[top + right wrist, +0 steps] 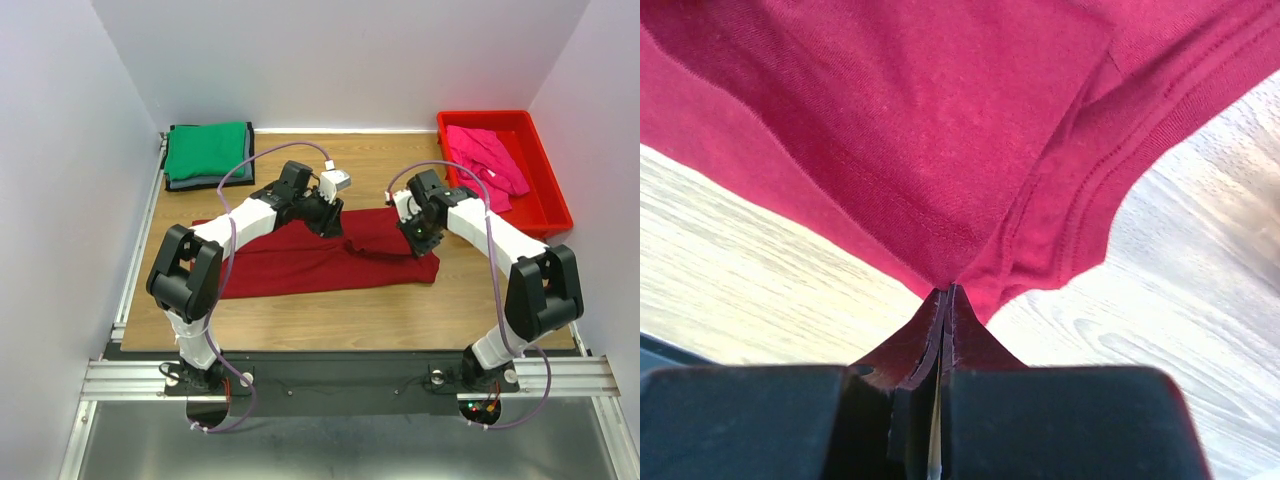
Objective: Fold and stack the t-shirts
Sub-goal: Fold the tshirt
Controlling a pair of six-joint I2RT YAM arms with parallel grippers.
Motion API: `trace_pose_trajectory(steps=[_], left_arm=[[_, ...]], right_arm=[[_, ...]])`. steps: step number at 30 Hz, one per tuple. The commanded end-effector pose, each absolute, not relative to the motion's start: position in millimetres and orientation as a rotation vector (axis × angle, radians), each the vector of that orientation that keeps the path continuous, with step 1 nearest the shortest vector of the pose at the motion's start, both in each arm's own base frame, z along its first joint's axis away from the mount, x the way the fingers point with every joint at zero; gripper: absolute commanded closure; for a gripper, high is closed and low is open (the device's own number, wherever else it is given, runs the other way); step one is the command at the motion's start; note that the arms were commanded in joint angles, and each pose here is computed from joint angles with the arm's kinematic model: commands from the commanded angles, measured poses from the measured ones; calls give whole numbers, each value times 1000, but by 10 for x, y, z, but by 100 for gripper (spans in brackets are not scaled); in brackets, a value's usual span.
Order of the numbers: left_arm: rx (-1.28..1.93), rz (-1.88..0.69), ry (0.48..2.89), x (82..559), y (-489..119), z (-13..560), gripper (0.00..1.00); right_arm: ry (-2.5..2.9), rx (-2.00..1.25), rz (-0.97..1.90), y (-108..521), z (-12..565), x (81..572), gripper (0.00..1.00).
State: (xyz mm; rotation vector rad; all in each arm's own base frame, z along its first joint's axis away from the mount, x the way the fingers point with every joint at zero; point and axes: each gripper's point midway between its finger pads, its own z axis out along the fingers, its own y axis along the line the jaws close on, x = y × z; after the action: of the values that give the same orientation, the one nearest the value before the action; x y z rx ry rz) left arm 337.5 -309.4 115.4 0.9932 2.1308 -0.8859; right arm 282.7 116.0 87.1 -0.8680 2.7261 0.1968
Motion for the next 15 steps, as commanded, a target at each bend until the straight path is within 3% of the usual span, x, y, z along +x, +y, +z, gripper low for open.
trace_pose_trajectory(steps=[1,15], left_arm=[[995,-873,2037,3404,-3097,1466,51],[1115,-885,1971,3194,-3216,1397,57]], right_arm=[[2741,-910,116,963,846,2724,99],[2785,-919,99,798,602,2701,100]])
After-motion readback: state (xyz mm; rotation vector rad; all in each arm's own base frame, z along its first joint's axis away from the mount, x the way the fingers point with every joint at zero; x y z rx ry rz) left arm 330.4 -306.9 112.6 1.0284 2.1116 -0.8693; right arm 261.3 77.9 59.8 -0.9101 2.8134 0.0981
